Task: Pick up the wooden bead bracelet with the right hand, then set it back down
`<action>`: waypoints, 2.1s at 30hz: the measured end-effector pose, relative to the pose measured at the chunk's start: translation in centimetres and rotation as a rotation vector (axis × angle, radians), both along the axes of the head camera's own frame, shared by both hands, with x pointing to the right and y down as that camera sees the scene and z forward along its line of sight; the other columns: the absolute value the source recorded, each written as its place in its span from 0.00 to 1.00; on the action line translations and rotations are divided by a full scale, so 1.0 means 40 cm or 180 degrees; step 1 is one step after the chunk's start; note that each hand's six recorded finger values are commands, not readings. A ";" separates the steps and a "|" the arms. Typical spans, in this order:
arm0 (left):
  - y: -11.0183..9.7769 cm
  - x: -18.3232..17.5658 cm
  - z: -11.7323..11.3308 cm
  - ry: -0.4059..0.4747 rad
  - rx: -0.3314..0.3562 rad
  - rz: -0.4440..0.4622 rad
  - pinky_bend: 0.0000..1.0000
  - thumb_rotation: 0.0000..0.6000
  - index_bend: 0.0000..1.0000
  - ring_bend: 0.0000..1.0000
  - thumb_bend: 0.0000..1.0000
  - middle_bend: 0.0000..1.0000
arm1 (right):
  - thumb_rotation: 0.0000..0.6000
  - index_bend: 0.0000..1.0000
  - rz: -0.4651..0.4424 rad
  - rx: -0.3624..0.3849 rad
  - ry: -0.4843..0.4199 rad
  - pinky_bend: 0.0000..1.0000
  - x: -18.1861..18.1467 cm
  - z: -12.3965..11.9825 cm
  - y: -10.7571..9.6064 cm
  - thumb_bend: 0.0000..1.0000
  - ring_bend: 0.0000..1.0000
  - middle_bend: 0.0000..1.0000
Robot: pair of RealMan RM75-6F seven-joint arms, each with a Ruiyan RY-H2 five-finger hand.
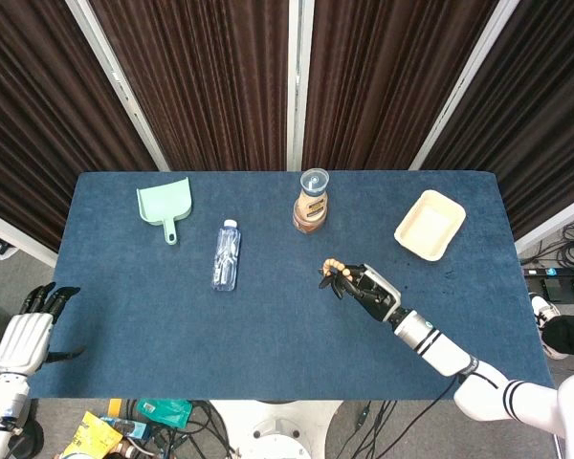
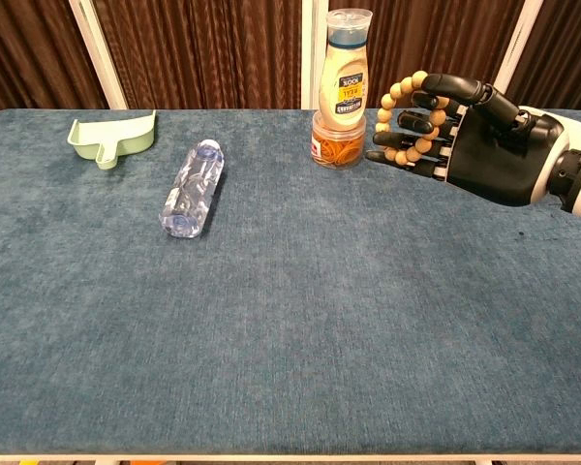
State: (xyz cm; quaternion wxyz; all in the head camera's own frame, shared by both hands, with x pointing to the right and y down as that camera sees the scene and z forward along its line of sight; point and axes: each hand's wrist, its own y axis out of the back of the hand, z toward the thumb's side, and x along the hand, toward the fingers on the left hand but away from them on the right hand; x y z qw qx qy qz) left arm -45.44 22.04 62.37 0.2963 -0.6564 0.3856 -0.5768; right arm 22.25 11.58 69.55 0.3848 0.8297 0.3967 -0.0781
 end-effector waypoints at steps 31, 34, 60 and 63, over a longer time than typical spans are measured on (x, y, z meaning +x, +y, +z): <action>0.000 0.001 0.003 0.0017 0.0001 -0.0019 0.00 1.00 0.15 0.00 0.00 0.13 | 0.46 0.61 -0.0096 0.0349 0.0247 0.02 0.013 0.006 0.010 0.80 0.36 0.68; -0.001 0.002 0.004 0.0020 0.0000 -0.0011 0.00 1.00 0.15 0.00 0.00 0.13 | 0.43 0.56 -0.0133 0.0406 0.0271 0.02 0.015 0.004 0.010 0.89 0.33 0.64; 0.004 0.003 0.003 0.0053 0.0041 -0.0037 0.00 1.00 0.14 0.00 0.00 0.13 | 0.37 0.47 -0.0269 0.0691 0.0478 0.02 0.047 -0.008 0.021 1.00 0.30 0.58; 0.004 0.003 0.001 0.0056 0.0053 -0.0037 0.00 1.00 0.15 0.00 0.00 0.13 | 0.30 0.44 -0.0272 0.0708 0.0504 0.01 0.054 -0.010 0.022 1.00 0.29 0.56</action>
